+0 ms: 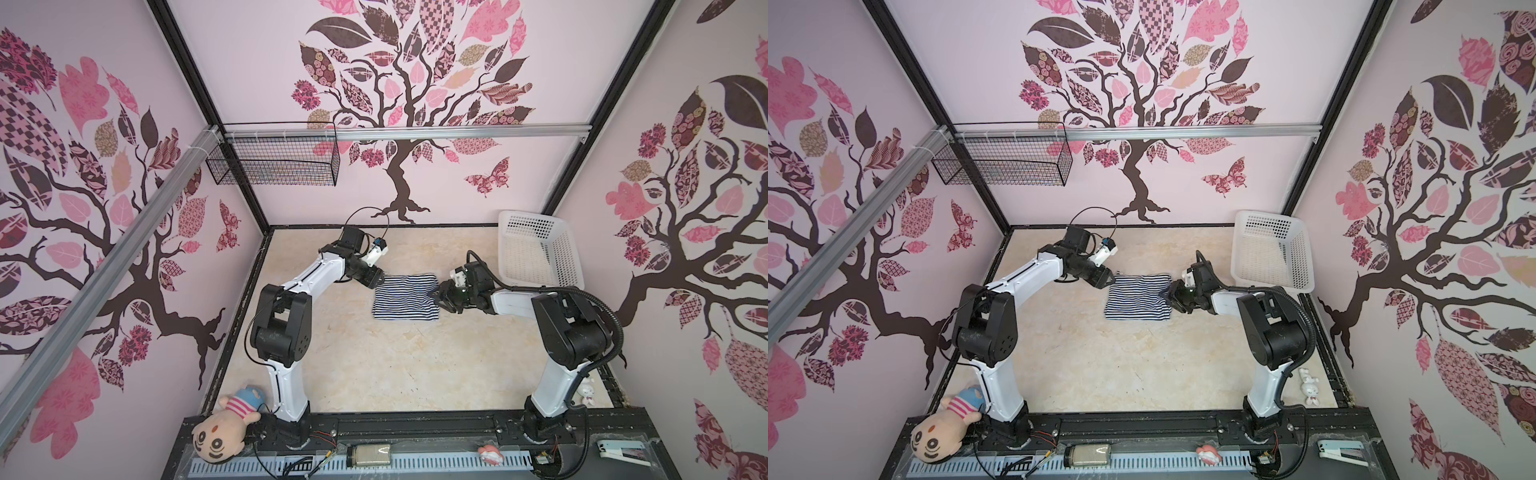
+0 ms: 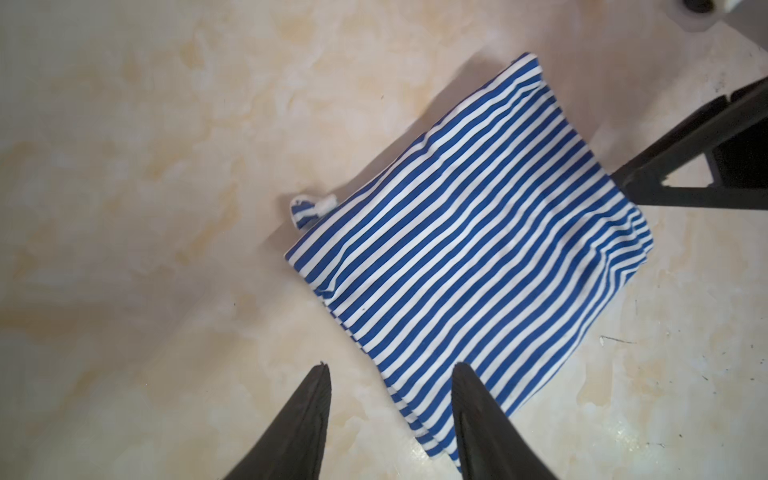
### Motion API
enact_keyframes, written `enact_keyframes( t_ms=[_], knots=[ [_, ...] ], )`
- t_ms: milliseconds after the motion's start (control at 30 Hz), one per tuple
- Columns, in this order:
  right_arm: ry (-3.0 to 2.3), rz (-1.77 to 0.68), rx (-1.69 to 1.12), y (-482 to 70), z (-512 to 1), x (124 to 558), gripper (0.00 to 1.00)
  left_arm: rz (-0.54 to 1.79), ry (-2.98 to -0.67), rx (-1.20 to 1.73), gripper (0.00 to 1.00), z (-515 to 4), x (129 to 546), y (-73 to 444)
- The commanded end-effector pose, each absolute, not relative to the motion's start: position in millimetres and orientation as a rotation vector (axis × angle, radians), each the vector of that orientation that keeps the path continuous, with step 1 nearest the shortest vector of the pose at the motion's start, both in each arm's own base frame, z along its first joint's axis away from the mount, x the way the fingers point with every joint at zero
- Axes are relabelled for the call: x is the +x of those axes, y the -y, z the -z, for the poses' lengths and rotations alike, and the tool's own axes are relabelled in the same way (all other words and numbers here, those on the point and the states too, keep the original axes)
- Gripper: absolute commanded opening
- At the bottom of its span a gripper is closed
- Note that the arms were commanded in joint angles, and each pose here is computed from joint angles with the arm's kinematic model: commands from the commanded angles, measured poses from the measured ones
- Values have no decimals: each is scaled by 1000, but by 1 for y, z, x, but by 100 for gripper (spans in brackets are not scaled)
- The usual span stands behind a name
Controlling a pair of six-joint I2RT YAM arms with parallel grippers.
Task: Fold and stack the tank tops
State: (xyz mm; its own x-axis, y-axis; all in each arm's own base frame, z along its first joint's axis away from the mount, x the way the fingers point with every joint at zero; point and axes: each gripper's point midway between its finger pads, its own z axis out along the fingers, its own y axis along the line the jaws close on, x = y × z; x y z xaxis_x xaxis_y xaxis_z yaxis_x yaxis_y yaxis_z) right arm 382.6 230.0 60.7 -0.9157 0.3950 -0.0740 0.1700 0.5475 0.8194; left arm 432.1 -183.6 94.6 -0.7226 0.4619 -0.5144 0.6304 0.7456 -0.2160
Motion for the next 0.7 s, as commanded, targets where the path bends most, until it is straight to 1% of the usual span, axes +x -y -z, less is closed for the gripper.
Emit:
enact_keyframes(
  t_ms=[0, 133, 333, 567, 667],
  knots=[
    [-2516, -1311, 422, -235, -70, 388, 47, 777, -2589, 677, 52, -87, 428, 176],
    [-2528, -1206, 414, -224, -75, 387, 47, 859, -2652, 585, 52, -71, 432, 165],
    [-2535, -1030, 396, -207, -89, 390, 48, 1017, -2707, 552, 52, -54, 419, 176],
    [-2534, -1019, 387, -205, -92, 388, 49, 995, -2759, 525, 53, -37, 414, 176],
    [-2534, -1089, 365, -215, -92, 388, 48, 954, -2777, 543, 54, -32, 412, 177]
  ],
)
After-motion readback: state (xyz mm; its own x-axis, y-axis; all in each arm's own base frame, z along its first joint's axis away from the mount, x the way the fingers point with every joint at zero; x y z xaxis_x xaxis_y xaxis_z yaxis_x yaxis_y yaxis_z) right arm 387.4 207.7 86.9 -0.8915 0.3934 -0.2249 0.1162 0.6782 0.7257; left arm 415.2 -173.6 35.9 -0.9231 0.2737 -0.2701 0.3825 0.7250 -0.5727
